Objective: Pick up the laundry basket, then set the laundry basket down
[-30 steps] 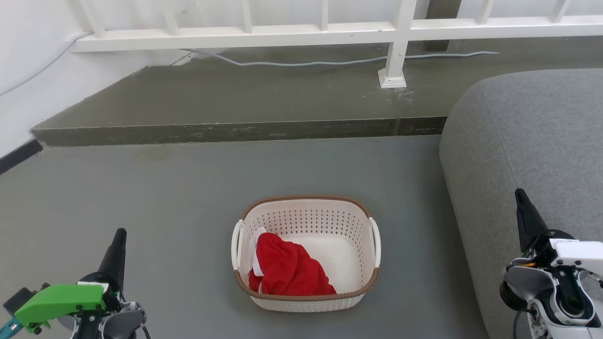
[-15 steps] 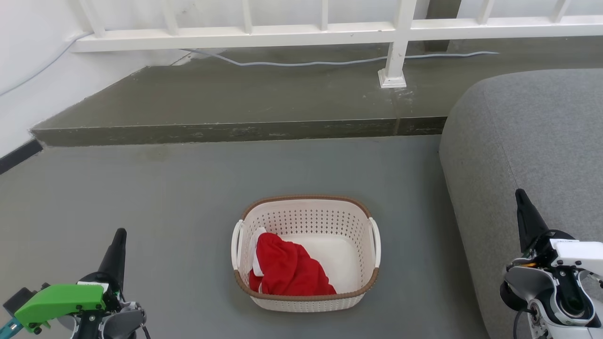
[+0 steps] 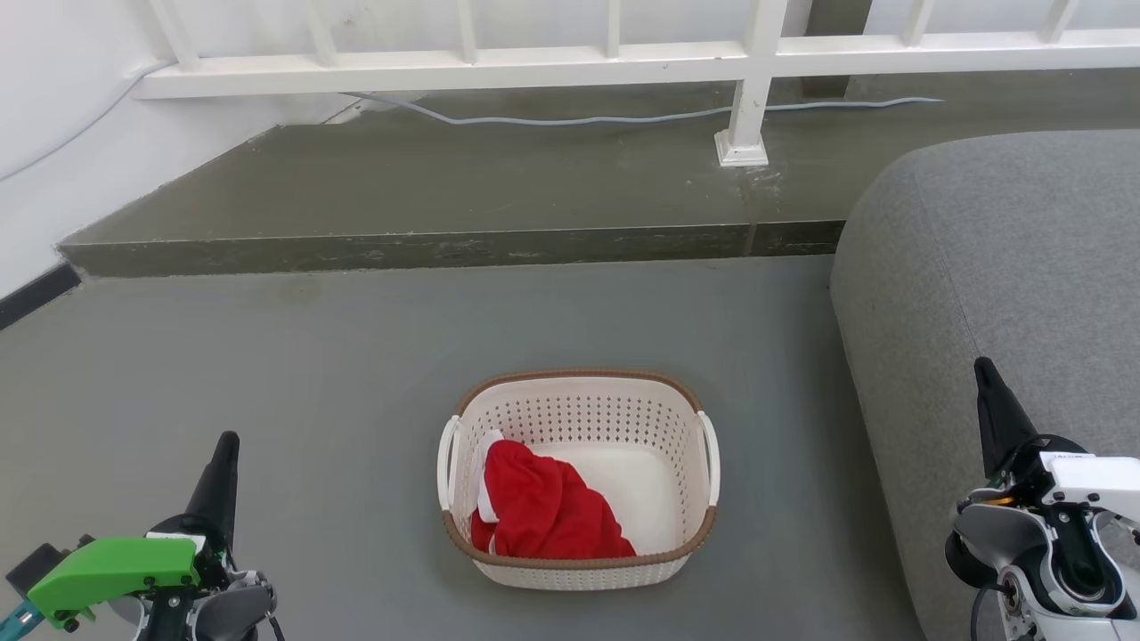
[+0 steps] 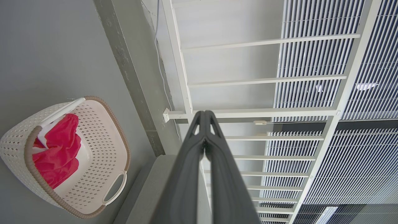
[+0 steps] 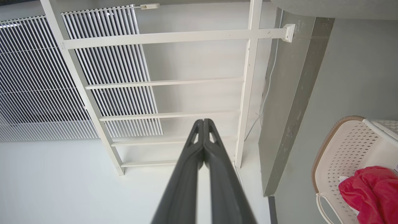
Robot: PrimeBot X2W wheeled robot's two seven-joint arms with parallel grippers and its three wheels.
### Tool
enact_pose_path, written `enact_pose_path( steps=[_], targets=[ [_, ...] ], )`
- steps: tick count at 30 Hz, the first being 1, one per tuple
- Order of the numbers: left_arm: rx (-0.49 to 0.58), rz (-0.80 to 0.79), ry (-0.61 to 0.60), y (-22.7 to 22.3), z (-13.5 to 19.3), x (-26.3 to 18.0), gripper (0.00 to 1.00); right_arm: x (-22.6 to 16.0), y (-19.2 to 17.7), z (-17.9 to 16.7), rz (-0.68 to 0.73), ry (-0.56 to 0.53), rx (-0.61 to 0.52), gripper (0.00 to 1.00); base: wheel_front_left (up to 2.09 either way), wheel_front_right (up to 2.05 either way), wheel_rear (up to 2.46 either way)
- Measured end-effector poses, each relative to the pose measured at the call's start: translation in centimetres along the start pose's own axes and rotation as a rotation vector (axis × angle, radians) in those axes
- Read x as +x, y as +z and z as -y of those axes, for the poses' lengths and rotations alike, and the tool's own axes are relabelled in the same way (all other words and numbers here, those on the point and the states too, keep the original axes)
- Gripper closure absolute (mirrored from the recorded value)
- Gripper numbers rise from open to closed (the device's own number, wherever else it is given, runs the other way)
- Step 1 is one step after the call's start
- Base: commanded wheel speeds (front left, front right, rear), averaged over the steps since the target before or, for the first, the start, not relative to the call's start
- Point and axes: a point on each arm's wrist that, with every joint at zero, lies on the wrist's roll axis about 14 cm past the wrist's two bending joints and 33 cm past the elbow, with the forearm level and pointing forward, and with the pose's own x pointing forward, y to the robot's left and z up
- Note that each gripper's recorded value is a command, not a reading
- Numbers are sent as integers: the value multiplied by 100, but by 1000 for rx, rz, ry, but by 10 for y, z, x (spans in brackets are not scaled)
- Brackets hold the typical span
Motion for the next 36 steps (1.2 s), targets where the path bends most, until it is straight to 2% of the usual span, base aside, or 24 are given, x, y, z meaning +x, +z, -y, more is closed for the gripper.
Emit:
enact_pose_path(
  steps=[36],
  targets=[
    [0, 0, 0, 0, 0, 0, 100, 0, 1, 1, 4, -1, 1, 100, 0, 0, 0]
  ],
)
